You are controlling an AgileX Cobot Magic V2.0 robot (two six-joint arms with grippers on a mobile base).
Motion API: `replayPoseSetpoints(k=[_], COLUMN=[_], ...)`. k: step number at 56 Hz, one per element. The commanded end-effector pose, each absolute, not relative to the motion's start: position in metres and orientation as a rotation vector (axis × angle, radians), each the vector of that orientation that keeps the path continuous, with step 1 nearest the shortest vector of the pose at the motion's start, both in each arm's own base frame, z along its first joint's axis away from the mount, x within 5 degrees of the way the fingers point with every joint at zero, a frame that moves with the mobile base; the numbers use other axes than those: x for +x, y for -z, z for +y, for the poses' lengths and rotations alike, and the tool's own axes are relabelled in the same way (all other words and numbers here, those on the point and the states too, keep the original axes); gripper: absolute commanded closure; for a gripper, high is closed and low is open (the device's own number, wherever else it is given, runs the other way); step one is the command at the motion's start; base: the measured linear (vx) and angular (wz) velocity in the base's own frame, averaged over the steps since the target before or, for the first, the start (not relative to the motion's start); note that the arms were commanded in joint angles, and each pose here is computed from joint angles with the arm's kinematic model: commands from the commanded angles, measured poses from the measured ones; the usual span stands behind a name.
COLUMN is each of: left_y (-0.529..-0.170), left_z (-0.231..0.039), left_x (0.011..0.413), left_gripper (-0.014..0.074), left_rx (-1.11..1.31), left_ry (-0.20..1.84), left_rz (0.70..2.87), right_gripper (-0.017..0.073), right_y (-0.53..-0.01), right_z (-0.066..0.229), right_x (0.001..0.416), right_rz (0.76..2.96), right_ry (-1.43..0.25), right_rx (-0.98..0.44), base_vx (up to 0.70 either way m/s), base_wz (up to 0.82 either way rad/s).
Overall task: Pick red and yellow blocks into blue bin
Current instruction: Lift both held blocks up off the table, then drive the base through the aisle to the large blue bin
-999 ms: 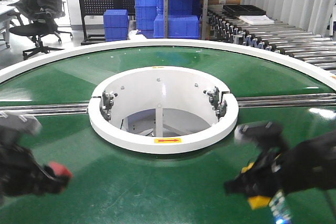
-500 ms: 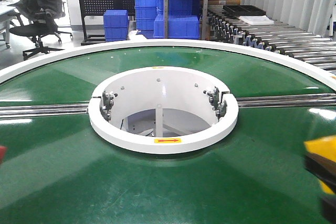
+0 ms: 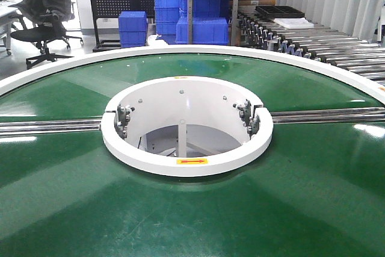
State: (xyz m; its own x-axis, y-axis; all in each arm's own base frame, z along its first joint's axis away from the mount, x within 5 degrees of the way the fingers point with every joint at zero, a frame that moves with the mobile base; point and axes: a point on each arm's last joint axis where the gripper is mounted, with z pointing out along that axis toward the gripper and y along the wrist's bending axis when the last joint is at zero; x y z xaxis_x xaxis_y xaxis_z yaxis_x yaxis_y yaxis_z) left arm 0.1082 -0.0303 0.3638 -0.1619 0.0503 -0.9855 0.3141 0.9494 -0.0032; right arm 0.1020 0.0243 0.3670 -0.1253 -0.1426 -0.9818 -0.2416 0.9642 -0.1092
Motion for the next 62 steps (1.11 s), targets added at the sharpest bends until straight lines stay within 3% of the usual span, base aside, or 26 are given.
replayPoseSetpoints(k=[1,39,62], left_y=[-0.3785,-0.3785,-0.3781], left_z=[-0.0274,-0.0274,-0.0274], left_x=[0.1080,0.1080,0.1091], left_gripper=[0.0594,0.0593,0.0594], left_rx=[0.212,0.212,0.212], left_ry=[0.238,0.238,0.238], left_rz=[1.634,1.634,1.639], right_gripper=[0.0570,0.0570,0.0570], right_y=[-0.3840,-0.3840,-0.3840], right_z=[0.0243,0.0243,0.0243], right_x=[0.1011,0.1011,0.1011], right_rz=[1.590,1.590,1.590], right_ry=[-0.076,-0.076,-0.076], right_rx=[-0.294,-0.294,-0.294], base_vx=[0.00,0.00,-0.08], base_wz=[0.00,0.01,0.27])
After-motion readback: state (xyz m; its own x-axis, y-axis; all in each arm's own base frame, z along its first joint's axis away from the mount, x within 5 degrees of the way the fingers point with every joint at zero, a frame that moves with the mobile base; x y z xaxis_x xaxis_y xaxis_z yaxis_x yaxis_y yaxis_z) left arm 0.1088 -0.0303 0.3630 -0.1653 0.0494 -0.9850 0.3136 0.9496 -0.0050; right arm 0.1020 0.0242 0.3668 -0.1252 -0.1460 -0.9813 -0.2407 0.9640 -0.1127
